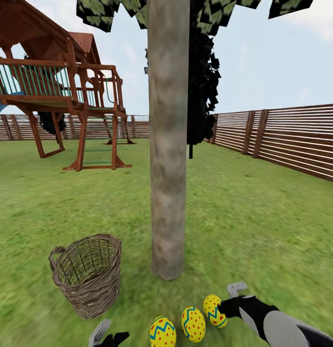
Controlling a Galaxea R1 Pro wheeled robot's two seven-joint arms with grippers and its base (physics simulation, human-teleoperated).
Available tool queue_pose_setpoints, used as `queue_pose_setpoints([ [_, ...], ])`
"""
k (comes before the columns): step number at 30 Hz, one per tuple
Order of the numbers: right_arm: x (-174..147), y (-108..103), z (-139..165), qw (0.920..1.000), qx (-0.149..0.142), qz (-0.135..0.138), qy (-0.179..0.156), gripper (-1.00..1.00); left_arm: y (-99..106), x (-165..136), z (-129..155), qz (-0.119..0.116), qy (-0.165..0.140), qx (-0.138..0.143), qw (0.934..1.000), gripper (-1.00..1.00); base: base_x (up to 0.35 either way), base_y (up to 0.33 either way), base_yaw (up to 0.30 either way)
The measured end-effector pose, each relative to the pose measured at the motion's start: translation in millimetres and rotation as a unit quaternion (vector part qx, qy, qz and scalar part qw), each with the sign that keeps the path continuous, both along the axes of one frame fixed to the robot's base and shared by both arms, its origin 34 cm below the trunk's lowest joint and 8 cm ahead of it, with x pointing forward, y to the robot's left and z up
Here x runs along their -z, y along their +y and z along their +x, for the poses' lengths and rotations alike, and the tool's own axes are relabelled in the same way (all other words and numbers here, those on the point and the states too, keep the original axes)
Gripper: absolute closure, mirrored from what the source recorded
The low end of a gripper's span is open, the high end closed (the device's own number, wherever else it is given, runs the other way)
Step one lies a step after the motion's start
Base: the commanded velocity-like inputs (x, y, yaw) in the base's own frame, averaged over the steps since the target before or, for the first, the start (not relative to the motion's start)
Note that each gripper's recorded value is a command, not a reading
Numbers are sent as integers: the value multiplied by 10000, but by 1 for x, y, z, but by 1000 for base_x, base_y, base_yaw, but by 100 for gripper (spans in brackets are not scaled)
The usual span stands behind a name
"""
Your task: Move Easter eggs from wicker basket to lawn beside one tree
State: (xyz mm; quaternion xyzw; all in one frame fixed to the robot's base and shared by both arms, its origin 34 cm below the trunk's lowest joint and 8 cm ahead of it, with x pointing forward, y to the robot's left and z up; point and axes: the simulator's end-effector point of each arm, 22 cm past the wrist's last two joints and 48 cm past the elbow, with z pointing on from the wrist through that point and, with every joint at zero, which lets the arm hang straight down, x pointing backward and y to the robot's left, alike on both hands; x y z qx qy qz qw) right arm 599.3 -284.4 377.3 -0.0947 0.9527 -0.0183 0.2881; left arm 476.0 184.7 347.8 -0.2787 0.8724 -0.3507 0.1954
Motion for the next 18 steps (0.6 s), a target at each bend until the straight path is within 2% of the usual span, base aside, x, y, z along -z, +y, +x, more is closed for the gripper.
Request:
queue_pose_setpoints([
  [5,-5,0,-2,10000,-5,1,38,-100,4,-6,0,41,44,-45,10000,-100,0,0,0],
  [10,-15,-1,2,9999,-30,21,-110,-100,5,-15,1,48,71,-58,9999,-100,0,0,0],
  [12,-6,-1,-13,10000,-77,-5,-32,-100,4,-19,2,54,74,-58,9999,-100,0,0,0],
  [15,-7,-1,-19,10000,-70,6,14,-100,5,-24,3,74,89,-57,9999,-100,0,0,0],
  [18,-9,0,-23,10000,-57,33,25,-100,8,-26,0,247,143,45,9996,-100,0,0,0],
])
